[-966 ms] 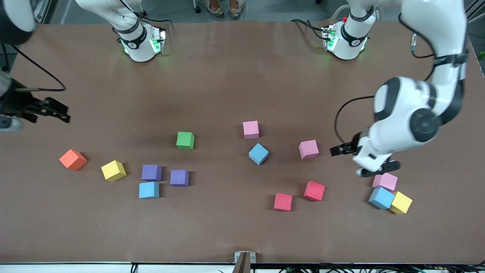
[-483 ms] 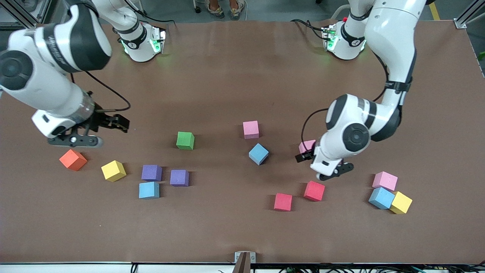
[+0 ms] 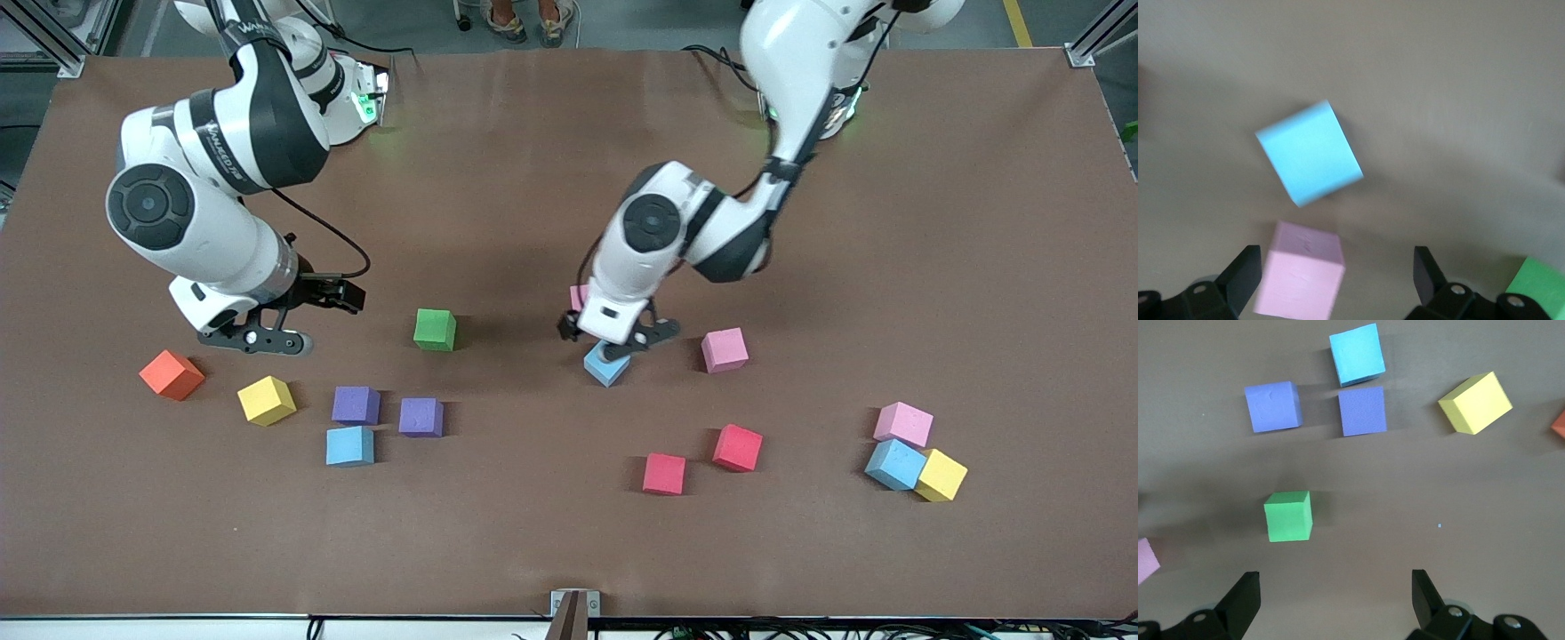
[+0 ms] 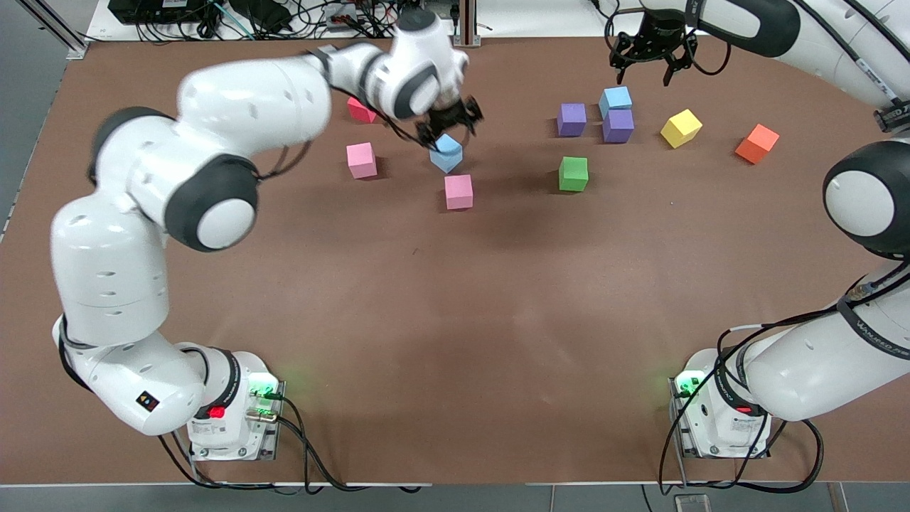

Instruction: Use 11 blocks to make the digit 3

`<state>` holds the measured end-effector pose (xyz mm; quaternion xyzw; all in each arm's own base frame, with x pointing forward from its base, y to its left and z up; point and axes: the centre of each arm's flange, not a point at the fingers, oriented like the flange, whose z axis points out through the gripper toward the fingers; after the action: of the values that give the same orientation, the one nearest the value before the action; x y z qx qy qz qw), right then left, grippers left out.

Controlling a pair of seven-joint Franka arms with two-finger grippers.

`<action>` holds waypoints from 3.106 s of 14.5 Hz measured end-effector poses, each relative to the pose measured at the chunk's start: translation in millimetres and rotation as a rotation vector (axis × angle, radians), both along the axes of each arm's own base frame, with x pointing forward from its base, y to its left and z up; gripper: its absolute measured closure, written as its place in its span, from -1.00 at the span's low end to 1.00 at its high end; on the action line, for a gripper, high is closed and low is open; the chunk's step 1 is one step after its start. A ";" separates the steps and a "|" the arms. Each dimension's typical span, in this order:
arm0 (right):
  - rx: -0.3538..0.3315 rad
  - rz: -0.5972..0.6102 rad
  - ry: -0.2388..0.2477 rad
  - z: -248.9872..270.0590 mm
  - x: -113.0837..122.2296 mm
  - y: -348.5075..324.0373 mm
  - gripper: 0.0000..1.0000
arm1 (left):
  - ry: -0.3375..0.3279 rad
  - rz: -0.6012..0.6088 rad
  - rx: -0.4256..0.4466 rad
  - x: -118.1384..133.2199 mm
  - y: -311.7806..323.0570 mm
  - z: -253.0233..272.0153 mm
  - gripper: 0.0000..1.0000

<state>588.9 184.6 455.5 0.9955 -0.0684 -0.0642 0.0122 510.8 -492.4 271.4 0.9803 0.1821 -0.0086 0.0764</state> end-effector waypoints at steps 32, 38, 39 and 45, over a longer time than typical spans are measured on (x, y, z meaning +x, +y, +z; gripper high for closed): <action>0.004 0.233 0.094 -196.1 -28.6 78.2 -1.00 | 0.058 -0.321 0.202 -231.5 -78.5 -54.4 0.77; 0.041 0.233 0.110 -212.7 -37.8 80.5 -1.00 | 0.012 -0.391 0.225 -240.6 -70.9 -69.5 0.77; 0.042 0.233 0.114 -215.4 -38.6 81.0 -1.00 | 0.012 -0.408 0.227 -242.6 -70.4 -71.8 0.77; 0.060 0.221 0.125 -226.5 -41.0 83.1 -1.00 | 0.005 -0.443 0.209 -245.7 -73.5 -73.2 0.77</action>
<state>547.8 267.7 229.0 0.9910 0.0445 -0.1264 -0.0062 265.0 -566.0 198.2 0.9988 -0.0371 -0.0087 -0.0298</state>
